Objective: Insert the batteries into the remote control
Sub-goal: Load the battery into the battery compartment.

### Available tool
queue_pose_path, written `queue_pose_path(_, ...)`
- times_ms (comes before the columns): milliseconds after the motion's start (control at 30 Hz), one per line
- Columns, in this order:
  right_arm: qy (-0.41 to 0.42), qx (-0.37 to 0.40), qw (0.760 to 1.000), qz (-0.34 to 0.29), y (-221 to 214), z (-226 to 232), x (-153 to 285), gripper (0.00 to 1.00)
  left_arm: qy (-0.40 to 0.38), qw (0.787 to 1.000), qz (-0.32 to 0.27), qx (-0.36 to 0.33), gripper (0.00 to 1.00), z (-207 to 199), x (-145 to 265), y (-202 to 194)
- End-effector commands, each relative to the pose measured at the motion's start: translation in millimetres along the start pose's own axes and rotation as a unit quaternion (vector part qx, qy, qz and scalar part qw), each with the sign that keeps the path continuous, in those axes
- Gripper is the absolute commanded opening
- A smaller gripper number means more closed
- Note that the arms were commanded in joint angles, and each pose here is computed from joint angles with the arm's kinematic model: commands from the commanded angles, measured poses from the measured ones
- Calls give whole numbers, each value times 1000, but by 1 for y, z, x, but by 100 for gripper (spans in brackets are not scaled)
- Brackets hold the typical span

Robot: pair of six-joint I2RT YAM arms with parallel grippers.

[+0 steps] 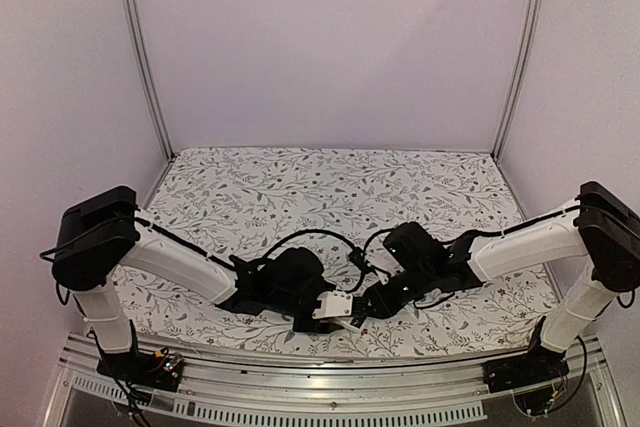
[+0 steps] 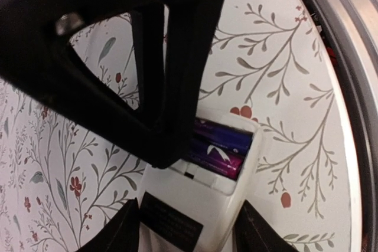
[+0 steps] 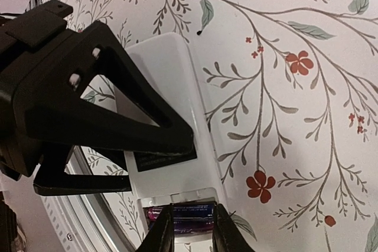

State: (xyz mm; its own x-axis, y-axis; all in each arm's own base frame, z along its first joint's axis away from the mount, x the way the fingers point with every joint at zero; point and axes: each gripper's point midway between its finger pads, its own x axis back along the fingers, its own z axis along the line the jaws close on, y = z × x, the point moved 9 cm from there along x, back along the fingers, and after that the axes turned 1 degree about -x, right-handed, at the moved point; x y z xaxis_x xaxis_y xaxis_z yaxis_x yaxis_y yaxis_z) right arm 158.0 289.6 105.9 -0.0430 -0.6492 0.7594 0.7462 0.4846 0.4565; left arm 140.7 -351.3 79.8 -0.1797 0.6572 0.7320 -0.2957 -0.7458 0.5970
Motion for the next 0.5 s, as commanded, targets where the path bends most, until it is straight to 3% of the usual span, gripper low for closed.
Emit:
queue_pose_path(0,7,-5,1000,-26,15,5,16,22,-56,991,124,11,54,-34,-10,-54)
queue_pose_path(467,10,-41,999,8,-1,-9,6,16,-56,991,124,7,54,-39,-10,-55)
